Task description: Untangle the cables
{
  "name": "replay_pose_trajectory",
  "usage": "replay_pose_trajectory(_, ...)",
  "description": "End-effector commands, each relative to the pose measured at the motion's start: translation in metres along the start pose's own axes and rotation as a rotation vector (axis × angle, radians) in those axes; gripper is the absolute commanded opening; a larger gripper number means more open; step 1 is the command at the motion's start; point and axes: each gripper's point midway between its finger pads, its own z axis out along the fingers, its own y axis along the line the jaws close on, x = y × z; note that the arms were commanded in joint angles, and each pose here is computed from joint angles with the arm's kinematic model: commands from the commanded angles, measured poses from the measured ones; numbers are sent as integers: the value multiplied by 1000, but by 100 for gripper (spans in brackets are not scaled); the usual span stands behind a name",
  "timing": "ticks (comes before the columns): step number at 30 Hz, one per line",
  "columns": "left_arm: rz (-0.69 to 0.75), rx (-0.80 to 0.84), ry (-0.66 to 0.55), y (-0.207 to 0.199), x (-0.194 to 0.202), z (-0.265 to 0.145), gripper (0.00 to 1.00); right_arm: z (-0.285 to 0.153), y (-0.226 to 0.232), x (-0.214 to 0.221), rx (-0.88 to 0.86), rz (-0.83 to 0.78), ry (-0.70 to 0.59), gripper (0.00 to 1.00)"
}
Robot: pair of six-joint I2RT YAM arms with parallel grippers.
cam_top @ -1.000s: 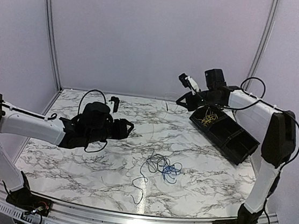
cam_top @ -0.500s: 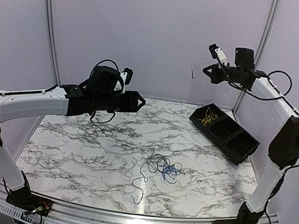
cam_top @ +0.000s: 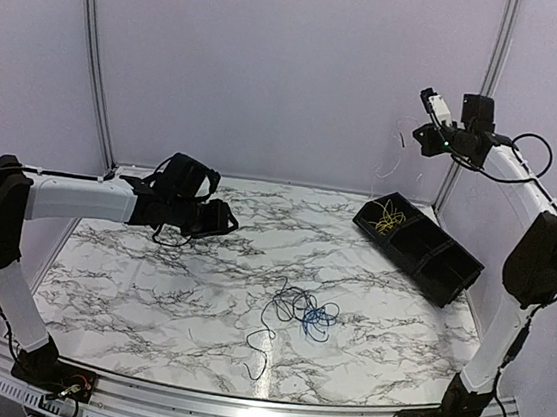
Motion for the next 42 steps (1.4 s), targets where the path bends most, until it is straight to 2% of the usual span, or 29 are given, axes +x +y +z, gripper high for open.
replay_pose_trajectory(1,-25,101,-74,-20,-24,-20,47,0,-32,10,90,11,14,0)
replay_pose_trajectory(11,-12,124,-102,-26,-33,-32,47,10,-63,66,151,55,96,0)
replay_pose_trajectory(21,-24,120,-98,-22,-33,-30,47,-16,-54,73,156,47,94,0)
replay_pose_trajectory(33,-35,113,-96,-17,-33,-28,47,-33,-51,106,196,-19,179,0)
replay_pose_trajectory(42,-41,110,-91,-15,-33,-26,47,-48,-48,112,219,-35,205,0)
